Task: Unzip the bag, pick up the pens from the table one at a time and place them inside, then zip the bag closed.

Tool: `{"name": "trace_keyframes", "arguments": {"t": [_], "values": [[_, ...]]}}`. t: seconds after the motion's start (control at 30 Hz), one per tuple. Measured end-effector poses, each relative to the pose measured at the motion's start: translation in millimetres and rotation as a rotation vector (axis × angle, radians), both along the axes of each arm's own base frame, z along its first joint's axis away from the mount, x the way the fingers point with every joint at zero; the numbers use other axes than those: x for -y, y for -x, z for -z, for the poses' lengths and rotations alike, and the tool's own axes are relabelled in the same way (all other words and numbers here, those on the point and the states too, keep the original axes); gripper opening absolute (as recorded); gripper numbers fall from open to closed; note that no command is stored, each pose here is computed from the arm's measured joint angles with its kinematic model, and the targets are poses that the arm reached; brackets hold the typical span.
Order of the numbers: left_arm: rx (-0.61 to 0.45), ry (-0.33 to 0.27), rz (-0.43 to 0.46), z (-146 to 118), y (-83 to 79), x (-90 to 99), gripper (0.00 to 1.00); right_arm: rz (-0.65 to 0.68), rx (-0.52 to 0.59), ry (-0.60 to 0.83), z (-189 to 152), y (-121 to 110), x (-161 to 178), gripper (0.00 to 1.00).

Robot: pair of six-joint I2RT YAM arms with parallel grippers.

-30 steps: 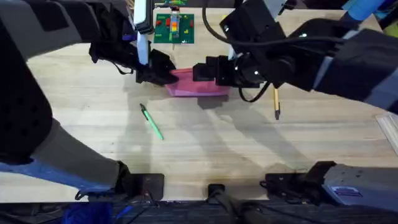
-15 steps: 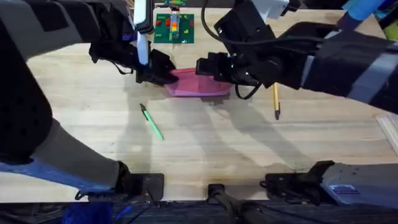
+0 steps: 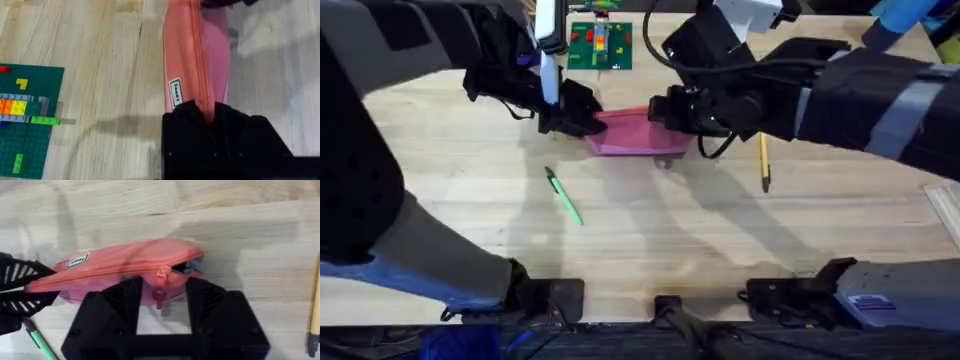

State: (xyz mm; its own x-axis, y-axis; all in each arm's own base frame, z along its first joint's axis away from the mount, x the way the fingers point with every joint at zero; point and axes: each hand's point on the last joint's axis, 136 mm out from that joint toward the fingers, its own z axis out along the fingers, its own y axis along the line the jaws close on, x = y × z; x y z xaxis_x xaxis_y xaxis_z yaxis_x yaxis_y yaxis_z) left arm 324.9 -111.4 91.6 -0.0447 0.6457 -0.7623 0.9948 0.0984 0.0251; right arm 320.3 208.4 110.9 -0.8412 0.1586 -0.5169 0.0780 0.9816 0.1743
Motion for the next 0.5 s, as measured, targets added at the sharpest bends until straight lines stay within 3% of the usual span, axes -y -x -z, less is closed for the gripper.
{"name": "trace_keyframes", "arguments": {"t": [0.37, 0.5], "values": [[0.000, -0.005, -0.004, 0.7, -0.4, -1.8, 0.044, 0.018, 0.006, 0.017, 0.0, -1.9, 5.8, 0.192], [-0.001, -0.006, -0.004, 0.7, -0.4, -1.9, 0.043, 0.018, 0.006, 0.017, 0.0, -1.9, 5.7, 0.159]]}}
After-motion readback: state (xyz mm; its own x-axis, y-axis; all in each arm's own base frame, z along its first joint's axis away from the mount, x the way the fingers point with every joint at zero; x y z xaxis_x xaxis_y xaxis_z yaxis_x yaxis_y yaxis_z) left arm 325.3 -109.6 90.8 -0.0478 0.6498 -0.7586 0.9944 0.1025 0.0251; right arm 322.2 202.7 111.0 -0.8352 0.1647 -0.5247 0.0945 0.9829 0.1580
